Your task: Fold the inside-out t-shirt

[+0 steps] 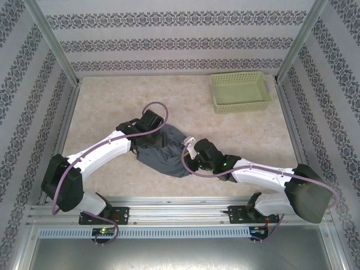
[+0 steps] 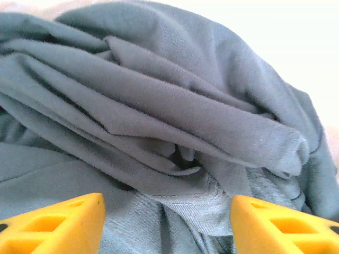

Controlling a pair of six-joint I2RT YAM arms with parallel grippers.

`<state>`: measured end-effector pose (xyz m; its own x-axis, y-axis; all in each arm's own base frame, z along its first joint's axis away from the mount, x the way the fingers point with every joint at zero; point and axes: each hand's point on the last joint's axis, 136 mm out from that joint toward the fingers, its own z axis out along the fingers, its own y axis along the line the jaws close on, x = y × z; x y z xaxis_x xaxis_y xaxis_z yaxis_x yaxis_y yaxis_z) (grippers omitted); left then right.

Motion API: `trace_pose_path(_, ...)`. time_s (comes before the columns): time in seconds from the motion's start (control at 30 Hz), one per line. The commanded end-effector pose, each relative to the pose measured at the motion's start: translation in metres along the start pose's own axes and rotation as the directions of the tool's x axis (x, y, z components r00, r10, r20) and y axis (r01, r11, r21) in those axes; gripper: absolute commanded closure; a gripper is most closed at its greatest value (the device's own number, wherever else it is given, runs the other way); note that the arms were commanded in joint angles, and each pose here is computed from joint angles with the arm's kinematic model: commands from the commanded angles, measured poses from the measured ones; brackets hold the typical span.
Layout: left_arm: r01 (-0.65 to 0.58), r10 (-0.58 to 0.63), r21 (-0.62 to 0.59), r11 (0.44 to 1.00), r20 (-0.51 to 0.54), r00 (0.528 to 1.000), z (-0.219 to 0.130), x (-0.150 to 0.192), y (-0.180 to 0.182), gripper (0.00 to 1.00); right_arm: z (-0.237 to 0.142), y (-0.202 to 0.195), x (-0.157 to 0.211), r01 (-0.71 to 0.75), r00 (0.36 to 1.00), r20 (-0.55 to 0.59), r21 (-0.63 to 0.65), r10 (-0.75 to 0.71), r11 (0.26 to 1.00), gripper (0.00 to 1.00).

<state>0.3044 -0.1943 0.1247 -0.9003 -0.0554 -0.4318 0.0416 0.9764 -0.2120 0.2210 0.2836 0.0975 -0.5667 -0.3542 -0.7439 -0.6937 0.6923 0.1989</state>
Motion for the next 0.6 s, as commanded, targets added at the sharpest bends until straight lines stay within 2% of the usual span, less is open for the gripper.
trace_pose_path(0.0, 0.025, -0.029, -0.041, 0.999, -0.093, 0.995, 0.017, 0.025, 0.008, 0.37, 0.002, 0.004, -0.016, -0.006, 0.999, 0.044, 0.004, 0.006, 1.0, 1.0)
trace_pose_path(0.07, 0.027, -0.031, -0.038, 0.999, -0.107, 0.994, 0.026, 0.029, 0.007, 0.38, 0.002, 0.005, -0.015, -0.005, 0.999, 0.039, -0.006, 0.005, 1.0, 1.0)
trace_pose_path(0.2, 0.012, -0.018, -0.051, 0.999, -0.124, 0.992, 0.044, 0.033, 0.009, 0.54, 0.002, 0.009, -0.017, 0.001, 0.999, 0.033, -0.021, 0.0, 1.0, 1.0)
trace_pose_path(0.23, 0.011, -0.017, -0.049, 0.999, -0.123, 0.992, 0.046, 0.033, 0.009, 0.58, 0.001, 0.01, -0.02, -0.001, 0.999, 0.036, -0.027, 0.002, 1.0, 0.97)
trace_pose_path(0.47, -0.002, 0.003, 0.002, 1.0, -0.04, 0.999, 0.035, 0.02, 0.003, 0.95, -0.009, 0.018, -0.058, -0.028, 0.996, 0.088, -0.042, 0.031, 0.999, 0.56)
trace_pose_path(0.57, -0.006, 0.004, 0.058, 0.998, 0.037, 0.999, 0.014, 0.006, -0.006, 1.0, -0.007, 0.017, -0.072, -0.053, 0.995, 0.085, -0.031, 0.055, 0.998, 0.45)
